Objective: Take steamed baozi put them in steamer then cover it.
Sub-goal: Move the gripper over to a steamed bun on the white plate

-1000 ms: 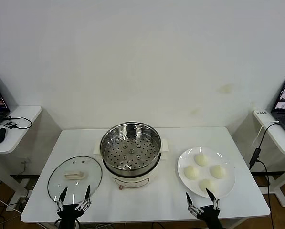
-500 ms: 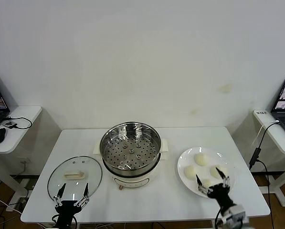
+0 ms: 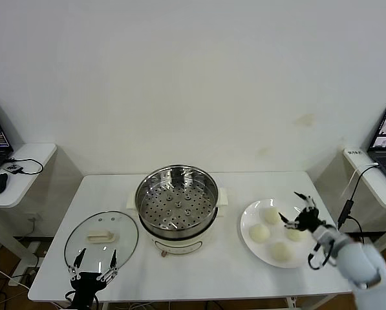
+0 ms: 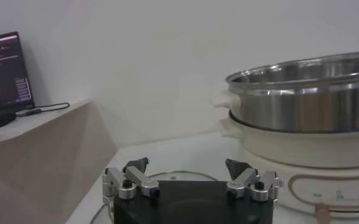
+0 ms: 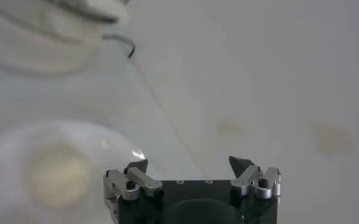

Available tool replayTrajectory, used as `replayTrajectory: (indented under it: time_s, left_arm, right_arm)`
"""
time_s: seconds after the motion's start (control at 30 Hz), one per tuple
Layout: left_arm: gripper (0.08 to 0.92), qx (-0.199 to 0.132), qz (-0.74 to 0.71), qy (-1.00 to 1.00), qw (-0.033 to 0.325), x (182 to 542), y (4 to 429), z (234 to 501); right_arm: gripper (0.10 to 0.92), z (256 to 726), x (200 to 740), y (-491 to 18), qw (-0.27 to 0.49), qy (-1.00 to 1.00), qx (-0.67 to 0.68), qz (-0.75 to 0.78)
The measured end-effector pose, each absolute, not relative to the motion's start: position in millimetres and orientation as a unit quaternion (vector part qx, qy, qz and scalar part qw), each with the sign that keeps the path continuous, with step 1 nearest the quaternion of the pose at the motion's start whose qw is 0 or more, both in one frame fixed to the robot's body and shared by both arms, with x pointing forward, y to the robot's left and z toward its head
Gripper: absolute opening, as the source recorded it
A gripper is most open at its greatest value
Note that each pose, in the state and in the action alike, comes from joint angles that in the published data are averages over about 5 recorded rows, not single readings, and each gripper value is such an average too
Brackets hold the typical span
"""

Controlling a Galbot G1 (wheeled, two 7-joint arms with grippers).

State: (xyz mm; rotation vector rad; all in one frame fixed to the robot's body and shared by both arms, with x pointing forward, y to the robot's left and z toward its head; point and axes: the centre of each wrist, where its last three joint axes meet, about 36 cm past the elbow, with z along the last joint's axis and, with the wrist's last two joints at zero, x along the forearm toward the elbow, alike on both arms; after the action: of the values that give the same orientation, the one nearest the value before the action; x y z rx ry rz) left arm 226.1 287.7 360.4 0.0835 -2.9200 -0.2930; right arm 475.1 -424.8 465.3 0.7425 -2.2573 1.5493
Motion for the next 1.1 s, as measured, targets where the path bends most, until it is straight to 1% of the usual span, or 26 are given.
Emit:
replayTrajectory:
  time_s: [0.2,0.43,0.7,1.1]
  left_arm:
    - [0.823,0.027,-0.109,-0.988,0.107,223.1,290.5,361.3]
    - [0.823,0.026,-0.12,-0.987,0.106,222.5,296.3,364.7]
    - [0.823,0.025,-0.13,-0.985,0.107,223.3,302.4,364.7]
    - [0.823,0.028,-0.138,-0.985,0.104,228.7,311.8,364.2]
  right_arm:
    - [0.823,485.3,513.1,-433.8,0.208,-0.711,0.319,0.591]
    - [0.822,490.5,545.8,-426.2,0.26,-0.654,0.388,0.595]
    - [0.823,485.5,573.5,-410.6,0.3,-0.617,0.434,0.584]
    - [0.823,466.8,612.4,-381.5,0.333,-0.595,0.461,0.568]
